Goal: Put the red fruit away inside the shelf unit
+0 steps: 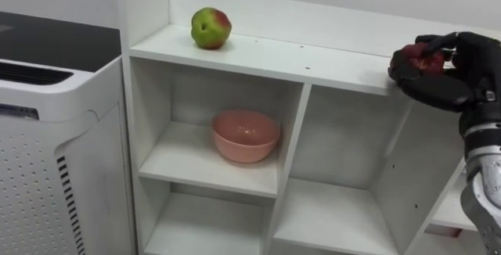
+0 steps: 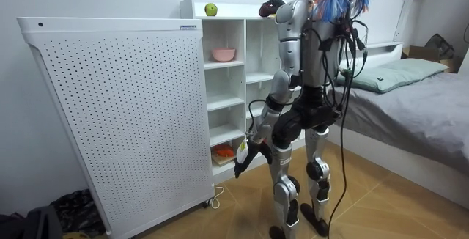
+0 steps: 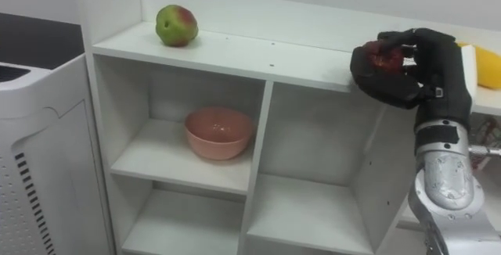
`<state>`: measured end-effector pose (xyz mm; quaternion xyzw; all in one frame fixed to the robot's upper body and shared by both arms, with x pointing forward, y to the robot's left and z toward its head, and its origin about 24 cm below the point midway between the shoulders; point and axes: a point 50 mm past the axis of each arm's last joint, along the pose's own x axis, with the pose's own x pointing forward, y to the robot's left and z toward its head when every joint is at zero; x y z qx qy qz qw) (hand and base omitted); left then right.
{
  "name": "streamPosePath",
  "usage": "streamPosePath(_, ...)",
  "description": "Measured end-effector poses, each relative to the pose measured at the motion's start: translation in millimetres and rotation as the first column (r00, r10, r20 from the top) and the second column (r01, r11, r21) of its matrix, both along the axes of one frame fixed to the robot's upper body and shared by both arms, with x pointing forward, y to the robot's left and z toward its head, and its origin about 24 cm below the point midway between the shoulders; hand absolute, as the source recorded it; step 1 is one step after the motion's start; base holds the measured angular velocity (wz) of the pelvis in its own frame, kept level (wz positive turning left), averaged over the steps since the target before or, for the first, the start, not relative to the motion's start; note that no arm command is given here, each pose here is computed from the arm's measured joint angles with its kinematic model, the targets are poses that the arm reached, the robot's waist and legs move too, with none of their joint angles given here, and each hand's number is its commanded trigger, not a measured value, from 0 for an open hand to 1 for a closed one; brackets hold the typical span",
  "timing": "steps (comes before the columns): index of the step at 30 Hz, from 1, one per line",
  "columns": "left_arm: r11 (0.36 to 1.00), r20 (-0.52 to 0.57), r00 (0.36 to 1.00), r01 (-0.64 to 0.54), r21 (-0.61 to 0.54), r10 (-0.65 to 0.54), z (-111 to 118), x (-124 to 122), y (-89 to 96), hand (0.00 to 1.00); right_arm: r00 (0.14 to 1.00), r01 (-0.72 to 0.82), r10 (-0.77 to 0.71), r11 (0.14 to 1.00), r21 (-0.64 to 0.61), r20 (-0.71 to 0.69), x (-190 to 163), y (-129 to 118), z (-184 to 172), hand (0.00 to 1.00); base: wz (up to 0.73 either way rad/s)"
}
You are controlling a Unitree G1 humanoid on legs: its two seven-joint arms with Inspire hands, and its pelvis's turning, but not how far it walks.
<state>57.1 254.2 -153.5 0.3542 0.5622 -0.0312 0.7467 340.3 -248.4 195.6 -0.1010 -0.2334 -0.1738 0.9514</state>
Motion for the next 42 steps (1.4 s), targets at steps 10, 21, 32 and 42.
streamPosePath(10,1.0,-0.003,1.0,0.007,-0.003,-0.007,-0.9,0.3,-2.3,0.0,0.995,-0.081,0.083,0.996,-0.037,0.049,-5.4,21.3,10.7,1.0,-0.04)
streamPosePath(21,1.0,-0.011,1.0,0.005,-0.003,-0.005,-2.0,-2.9,-2.8,0.0,0.931,-0.225,0.263,0.96,-0.167,0.254,-46.7,59.1,49.0,1.0,-0.02)
streamPosePath(32,1.0,-0.048,0.999,-0.009,0.004,0.009,-5.9,-10.2,-3.5,0.0,0.876,-0.298,0.368,0.922,-0.248,0.313,-71.3,80.7,55.3,1.0,-0.03)
streamPosePath(42,1.0,-0.067,0.998,0.016,0.009,-0.015,-8.3,-13.3,-8.5,0.0,0.915,-0.404,0.404,0.915,0.001,-0.005,-55.3,82.7,-35.9,1.0,-0.02)
